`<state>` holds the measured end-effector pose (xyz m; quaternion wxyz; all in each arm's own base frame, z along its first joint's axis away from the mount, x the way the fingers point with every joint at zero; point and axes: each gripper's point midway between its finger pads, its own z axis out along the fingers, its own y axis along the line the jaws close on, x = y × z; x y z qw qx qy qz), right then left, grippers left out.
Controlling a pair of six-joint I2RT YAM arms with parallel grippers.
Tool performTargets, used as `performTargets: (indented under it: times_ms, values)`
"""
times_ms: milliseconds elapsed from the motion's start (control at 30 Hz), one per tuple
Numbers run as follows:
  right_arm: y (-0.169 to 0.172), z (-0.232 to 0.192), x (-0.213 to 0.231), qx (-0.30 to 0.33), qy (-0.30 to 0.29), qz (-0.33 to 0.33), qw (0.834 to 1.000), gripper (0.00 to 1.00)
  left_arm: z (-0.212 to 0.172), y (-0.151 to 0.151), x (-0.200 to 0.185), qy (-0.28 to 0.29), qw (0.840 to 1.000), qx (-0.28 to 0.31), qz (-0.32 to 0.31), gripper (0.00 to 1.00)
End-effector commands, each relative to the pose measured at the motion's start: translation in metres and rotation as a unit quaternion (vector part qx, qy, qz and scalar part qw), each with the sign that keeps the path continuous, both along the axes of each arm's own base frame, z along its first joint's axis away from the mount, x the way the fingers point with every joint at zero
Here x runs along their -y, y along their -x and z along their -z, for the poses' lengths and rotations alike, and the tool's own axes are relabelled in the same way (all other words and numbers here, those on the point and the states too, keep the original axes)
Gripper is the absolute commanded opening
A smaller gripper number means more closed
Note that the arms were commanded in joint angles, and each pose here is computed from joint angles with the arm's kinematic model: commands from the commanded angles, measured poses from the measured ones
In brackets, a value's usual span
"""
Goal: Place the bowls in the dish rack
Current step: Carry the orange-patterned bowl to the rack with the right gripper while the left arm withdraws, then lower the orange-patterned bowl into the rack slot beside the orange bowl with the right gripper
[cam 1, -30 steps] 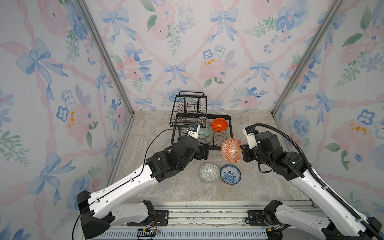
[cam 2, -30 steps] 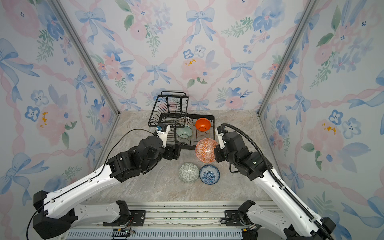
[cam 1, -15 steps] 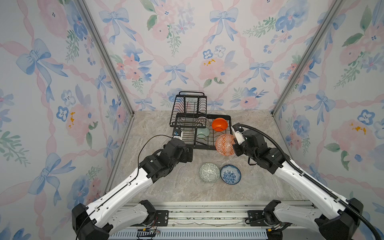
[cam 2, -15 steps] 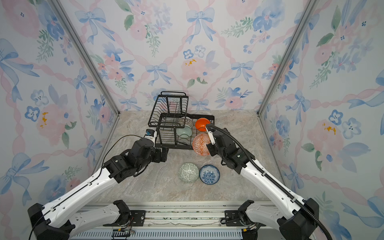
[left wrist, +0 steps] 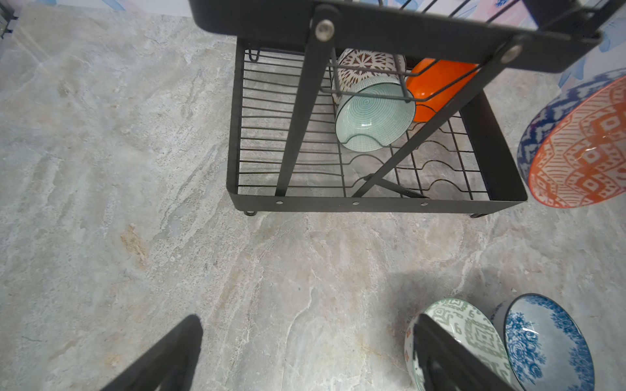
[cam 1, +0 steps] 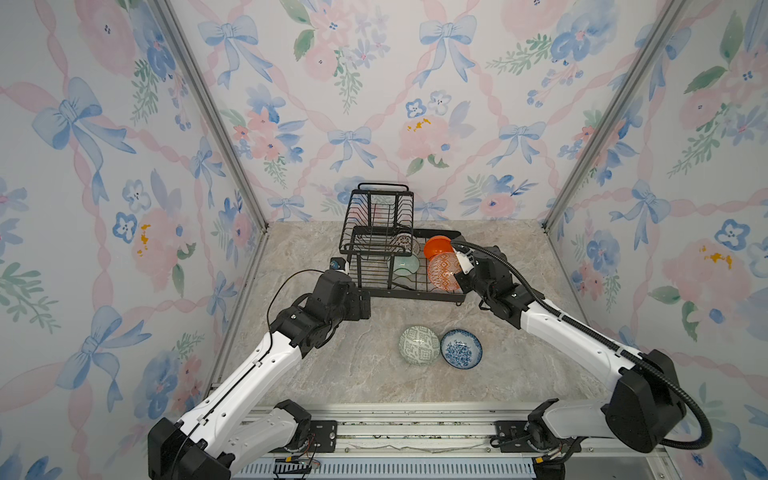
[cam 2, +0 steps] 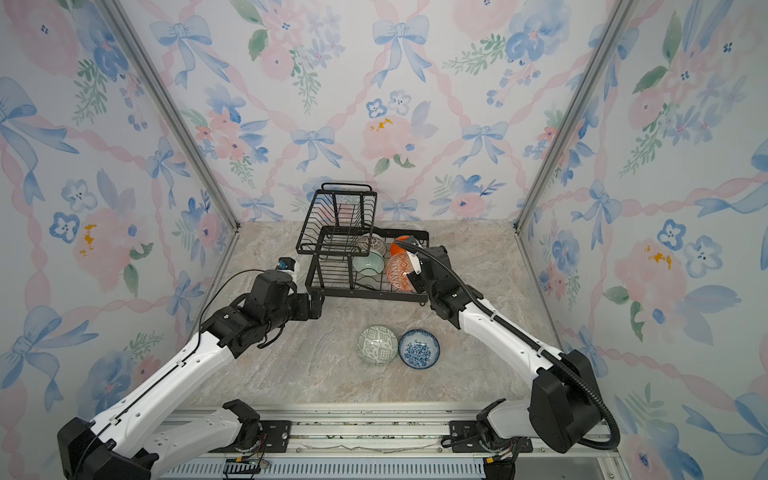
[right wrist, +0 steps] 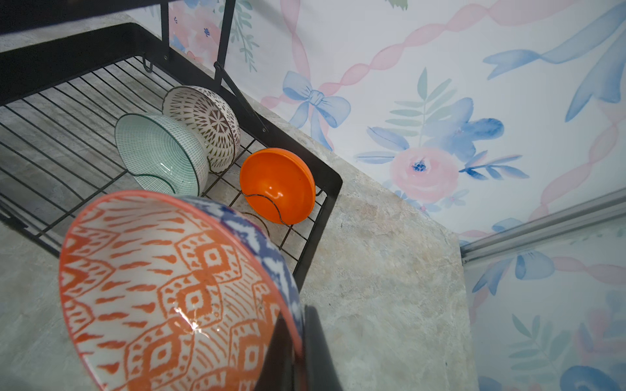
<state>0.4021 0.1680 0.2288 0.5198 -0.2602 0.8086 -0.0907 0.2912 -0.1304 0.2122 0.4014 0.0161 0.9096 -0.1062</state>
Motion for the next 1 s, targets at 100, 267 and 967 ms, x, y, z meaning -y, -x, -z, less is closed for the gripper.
performTargets:
  times_ms: [100,267,967]
  values:
    - [-0.030,-0.025,-0.002,0.065,-0.003,0.009,0.998,0.00,0.015,0.002,-0.003,-0.003,1.000,-0.025,0.016,0.98]
    - [-0.040,-0.020,-0.006,0.079,0.007,0.010,0.997,0.00,0.020,0.002,-0.007,0.002,0.999,-0.033,0.020,0.98]
    - [-0.086,0.007,-0.020,0.174,0.082,-0.014,0.981,0.00,0.042,-0.005,-0.019,0.013,0.997,-0.075,0.010,0.98]
